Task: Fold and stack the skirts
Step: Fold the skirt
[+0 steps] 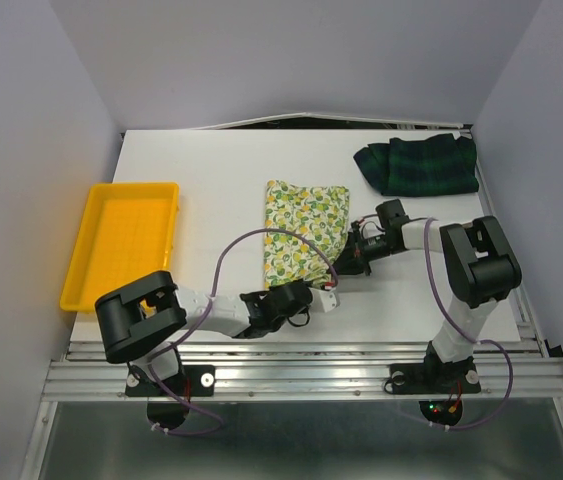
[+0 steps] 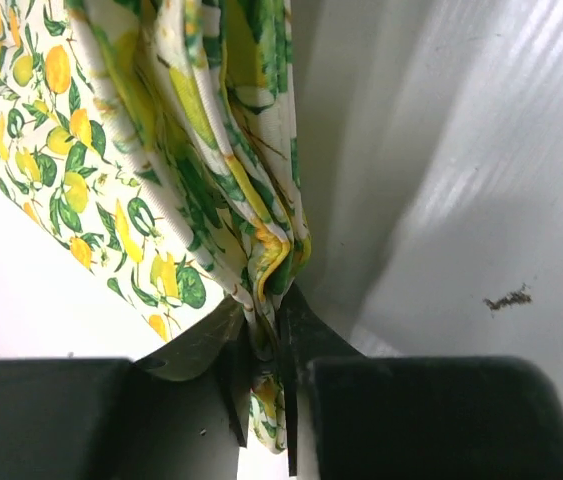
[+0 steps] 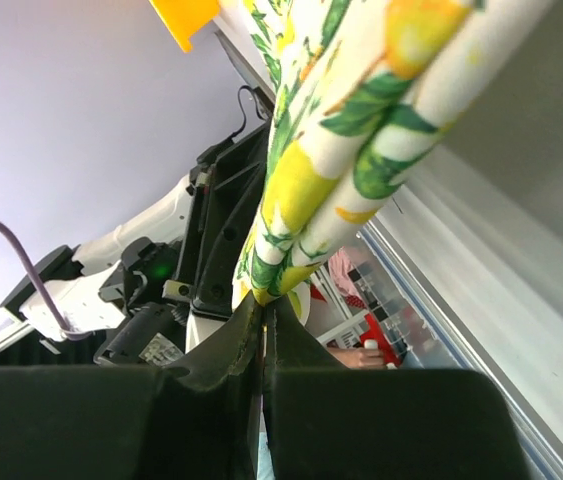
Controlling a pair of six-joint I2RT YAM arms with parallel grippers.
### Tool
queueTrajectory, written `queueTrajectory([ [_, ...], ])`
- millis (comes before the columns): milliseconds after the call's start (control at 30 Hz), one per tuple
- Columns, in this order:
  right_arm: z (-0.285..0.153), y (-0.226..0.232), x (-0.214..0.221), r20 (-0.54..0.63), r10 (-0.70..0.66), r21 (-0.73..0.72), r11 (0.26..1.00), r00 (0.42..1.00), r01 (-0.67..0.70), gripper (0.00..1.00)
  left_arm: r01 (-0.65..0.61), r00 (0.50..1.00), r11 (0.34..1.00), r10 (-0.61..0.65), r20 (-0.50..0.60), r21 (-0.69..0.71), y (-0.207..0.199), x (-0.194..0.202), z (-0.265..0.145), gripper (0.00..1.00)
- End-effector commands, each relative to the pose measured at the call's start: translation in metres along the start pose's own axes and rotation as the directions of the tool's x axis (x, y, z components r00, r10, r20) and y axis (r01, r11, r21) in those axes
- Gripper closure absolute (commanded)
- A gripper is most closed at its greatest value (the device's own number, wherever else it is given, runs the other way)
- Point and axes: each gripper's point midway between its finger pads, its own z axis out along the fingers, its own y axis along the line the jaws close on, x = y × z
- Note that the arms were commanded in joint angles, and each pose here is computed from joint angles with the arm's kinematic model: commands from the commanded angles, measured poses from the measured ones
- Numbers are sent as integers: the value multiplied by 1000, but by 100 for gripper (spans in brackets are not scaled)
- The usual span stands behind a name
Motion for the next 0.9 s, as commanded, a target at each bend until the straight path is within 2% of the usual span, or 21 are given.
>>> queueTrajectory([
  [0,-5,6,3,28,-62,-7,998,998,62,99,-31,999,998,30,16,56,4,-13,-14,94],
  [67,-6,7,3,26,-74,-10,997,997,75,99,-45,999,995,45,3,91,0,-12,-15,100],
  [100,-6,8,3,26,-91,-9,996,995,91,91,-66,998,991,68,-15,116,-3,-10,-16,100],
  [167,-14,6,-2,35,-203,2,979,979,203,60,-89,995,982,94,-23,165,-11,-6,-17,100],
  [200,-20,5,-5,26,-188,53,981,982,187,38,-103,993,976,113,-41,193,-14,-2,-18,100],
  [233,-28,0,-13,24,-309,95,947,951,306,30,-105,992,967,116,-37,232,-21,-3,-20,100],
  [267,-34,-11,-5,-18,-256,185,949,966,255,25,-109,989,957,130,-64,268,-26,4,-23,100],
  [300,-41,-13,-11,-32,-281,228,932,959,280,24,-107,988,950,134,-76,293,-28,3,-26,100],
  [333,-48,4,-28,-32,-363,263,896,931,358,24,-93,988,944,127,-91,315,-32,3,-28,100],
  [367,-54,-2,-33,-64,-371,299,879,926,372,24,-88,987,935,127,-94,343,-35,2,-30,100],
  [400,-62,-1,-45,-56,-398,345,853,916,392,24,-85,984,927,136,-116,366,-36,3,-34,100],
  [500,-76,35,-82,-9,-549,404,763,836,505,24,-70,977,904,147,-153,422,-41,3,-44,100],
  [533,-81,59,-96,32,-605,415,732,795,540,24,-69,975,898,153,-161,436,-43,3,-46,100],
  [633,-90,85,-137,96,-712,478,646,695,596,24,-77,969,882,177,-175,465,-47,4,-55,100],
  [667,-91,100,-159,111,-766,519,588,633,621,25,-88,966,878,191,-175,471,-48,3,-58,100],
  [767,-95,115,-189,122,-829,579,506,546,640,26,-87,962,865,201,-184,494,-52,4,-62,100],
  [867,-87,117,-219,92,-892,633,395,442,666,28,-67,964,854,189,-188,516,-55,0,-65,100],
])
